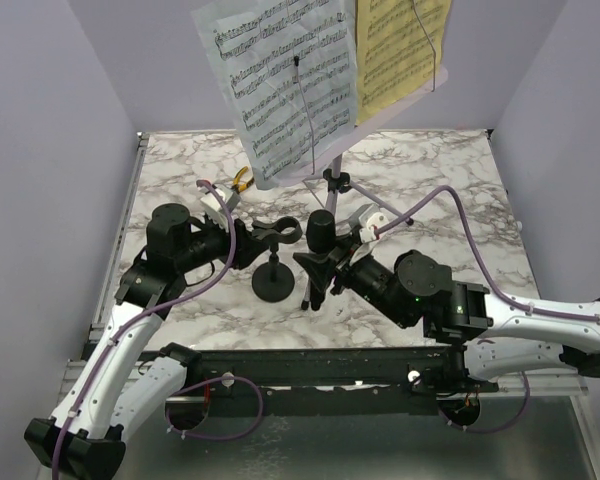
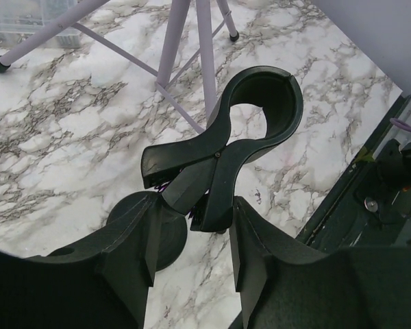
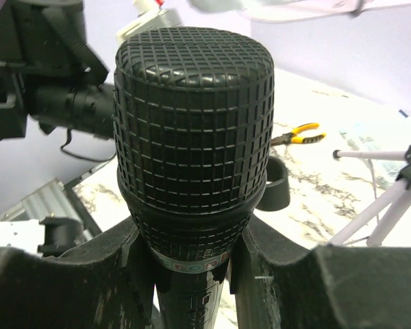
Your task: Set up the instrument practice props
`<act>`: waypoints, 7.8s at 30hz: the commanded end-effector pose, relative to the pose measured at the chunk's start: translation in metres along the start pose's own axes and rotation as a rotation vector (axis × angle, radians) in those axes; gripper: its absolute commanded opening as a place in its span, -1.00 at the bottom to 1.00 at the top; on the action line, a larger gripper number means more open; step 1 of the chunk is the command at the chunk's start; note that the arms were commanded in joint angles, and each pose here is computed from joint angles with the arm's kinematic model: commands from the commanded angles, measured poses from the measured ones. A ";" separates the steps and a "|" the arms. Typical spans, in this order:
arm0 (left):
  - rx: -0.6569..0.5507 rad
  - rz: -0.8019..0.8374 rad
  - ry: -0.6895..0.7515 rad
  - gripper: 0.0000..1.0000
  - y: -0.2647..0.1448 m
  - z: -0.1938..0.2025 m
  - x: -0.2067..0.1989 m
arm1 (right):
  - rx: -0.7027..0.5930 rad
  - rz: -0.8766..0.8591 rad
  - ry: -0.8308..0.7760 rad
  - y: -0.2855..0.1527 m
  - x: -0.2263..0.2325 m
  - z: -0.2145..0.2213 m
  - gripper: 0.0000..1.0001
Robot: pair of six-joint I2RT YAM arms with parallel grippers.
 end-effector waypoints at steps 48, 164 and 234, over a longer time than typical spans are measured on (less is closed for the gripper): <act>0.012 -0.109 0.111 0.73 -0.054 -0.002 -0.017 | -0.041 -0.082 -0.040 0.042 -0.016 -0.054 -0.99; 0.081 0.332 0.348 0.94 -0.001 0.037 -0.005 | -0.153 -0.342 -0.366 0.089 0.007 0.065 -0.99; 0.042 0.327 0.313 -0.53 -0.005 0.057 -0.012 | -0.117 -0.216 -0.155 0.079 -0.010 0.046 0.67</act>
Point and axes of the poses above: each gripper's point midway between its finger pads, its own y axis out along the fingers, its own x axis along the line the jaws close on, z = x × y, the point moved 8 cm from there along -y, back along the fingers, and after that the axes turned 6 degrees about -y, right-handed, at the moved point
